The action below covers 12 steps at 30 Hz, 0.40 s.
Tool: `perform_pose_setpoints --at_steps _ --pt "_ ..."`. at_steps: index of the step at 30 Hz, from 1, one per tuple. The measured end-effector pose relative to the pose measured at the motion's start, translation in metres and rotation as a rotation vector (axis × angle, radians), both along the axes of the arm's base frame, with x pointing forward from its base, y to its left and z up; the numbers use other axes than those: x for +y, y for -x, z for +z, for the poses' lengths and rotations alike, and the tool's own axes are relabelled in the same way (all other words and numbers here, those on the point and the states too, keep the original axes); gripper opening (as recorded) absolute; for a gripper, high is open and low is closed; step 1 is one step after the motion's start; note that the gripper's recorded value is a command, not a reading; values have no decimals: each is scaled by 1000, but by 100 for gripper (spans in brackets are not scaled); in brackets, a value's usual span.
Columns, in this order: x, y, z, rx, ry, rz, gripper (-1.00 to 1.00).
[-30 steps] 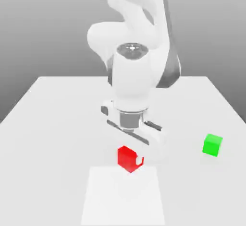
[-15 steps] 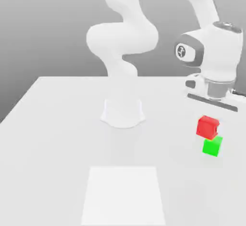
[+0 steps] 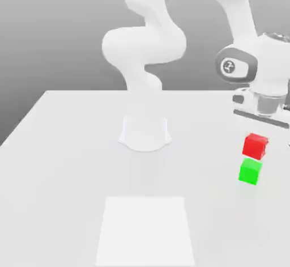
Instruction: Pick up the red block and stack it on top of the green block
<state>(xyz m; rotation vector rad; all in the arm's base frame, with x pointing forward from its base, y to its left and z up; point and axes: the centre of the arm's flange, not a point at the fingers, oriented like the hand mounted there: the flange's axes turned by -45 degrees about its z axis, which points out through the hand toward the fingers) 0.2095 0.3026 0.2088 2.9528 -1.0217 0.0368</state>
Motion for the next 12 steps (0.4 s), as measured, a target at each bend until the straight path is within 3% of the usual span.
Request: perform_pose_setpoints --at_steps 12 --pt "2 4 -27 13 -17 4 -100"
